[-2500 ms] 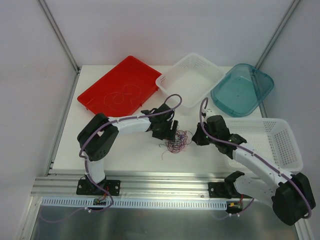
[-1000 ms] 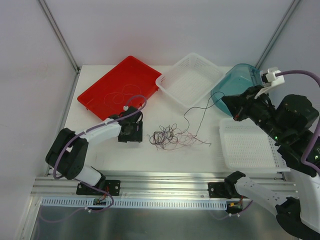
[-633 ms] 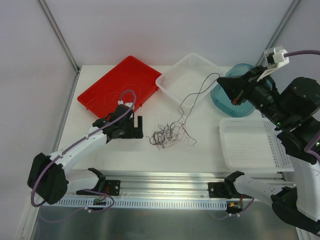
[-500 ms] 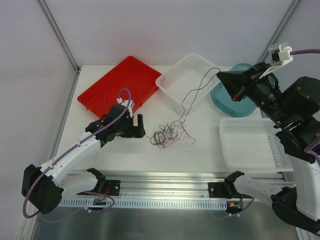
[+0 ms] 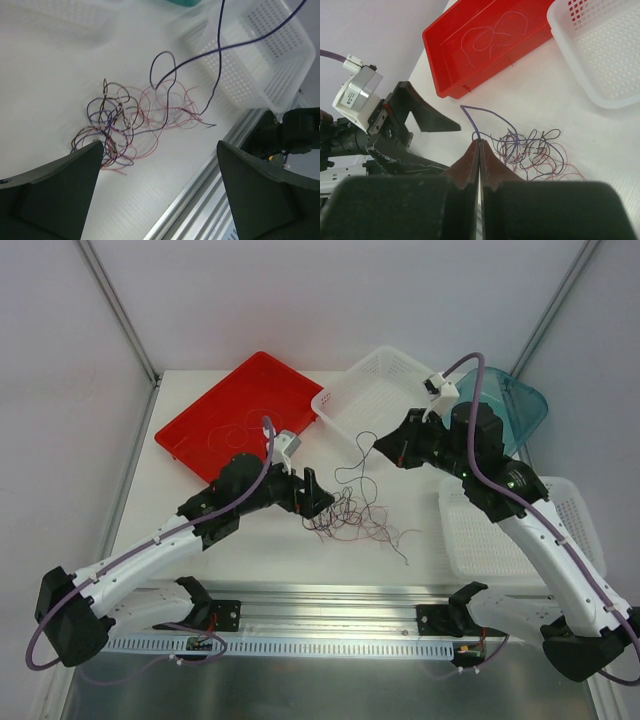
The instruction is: Untangle the cables
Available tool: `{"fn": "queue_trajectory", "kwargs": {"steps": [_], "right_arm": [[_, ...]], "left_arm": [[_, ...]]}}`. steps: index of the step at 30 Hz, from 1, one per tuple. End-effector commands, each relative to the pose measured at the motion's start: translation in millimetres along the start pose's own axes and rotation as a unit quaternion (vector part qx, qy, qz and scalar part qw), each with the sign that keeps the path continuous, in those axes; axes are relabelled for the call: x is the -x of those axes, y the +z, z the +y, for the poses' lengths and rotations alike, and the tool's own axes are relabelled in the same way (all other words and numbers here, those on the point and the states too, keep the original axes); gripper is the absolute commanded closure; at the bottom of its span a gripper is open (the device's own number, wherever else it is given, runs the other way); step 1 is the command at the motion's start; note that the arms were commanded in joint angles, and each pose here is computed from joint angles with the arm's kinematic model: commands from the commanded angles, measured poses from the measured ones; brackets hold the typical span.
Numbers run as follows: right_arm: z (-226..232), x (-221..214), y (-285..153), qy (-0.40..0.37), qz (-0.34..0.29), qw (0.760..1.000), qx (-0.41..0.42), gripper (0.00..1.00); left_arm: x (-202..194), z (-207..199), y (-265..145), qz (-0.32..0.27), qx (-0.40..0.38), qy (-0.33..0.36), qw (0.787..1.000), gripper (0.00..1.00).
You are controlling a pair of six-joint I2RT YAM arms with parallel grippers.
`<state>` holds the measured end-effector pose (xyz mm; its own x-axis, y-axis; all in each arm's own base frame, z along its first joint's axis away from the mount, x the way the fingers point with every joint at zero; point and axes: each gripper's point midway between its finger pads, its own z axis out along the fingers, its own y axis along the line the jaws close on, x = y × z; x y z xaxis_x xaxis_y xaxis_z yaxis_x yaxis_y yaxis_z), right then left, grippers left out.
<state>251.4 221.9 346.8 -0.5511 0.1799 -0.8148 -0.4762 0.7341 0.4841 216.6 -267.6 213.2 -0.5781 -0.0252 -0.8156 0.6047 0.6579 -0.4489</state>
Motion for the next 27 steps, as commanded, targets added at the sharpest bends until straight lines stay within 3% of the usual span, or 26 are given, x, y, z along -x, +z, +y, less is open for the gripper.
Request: {"fn": "queue_trajectory", "kwargs": {"steps": [1, 10, 19, 23, 24, 26, 27], "right_arm": [[32.5, 32.9, -19.4, 0.000, -0.063, 0.997, 0.050, 0.99], [37.4, 35.6, -25.7, 0.001, -0.073, 0.996, 0.045, 0.99], [52.5, 33.6, -27.3, 0.004, -0.072, 0.995, 0.067, 0.99], [50.2, 33.1, -32.1, 0.000, -0.075, 0.995, 0.060, 0.99], [48.7, 32.2, -33.0, -0.001, -0.075, 0.996, 0.057, 0.99], [46.1, 29.7, -34.5, -0.002, -0.073, 0.996, 0.052, 0.99], [44.6, 27.4, -35.0, -0.001, -0.072, 0.996, 0.050, 0.99]], "left_arm": [[43.4, -29.2, 14.4, -0.089, -0.061, 0.037, 0.993, 0.02], [42.3, -67.1, 66.0, -0.086, -0.101, 0.027, 0.991, 0.02], [19.0, -67.2, 115.9, -0.074, -0.083, -0.006, 0.994, 0.06], [7.9, -60.2, 128.7, -0.061, -0.070, -0.016, 0.996, 0.22], [8.0, -58.2, 129.4, -0.063, -0.066, -0.017, 0.996, 0.33], [7.8, -54.8, 129.1, -0.066, -0.059, -0.017, 0.996, 0.43], [9.0, -53.3, 128.6, -0.069, -0.056, -0.014, 0.996, 0.55]]}}
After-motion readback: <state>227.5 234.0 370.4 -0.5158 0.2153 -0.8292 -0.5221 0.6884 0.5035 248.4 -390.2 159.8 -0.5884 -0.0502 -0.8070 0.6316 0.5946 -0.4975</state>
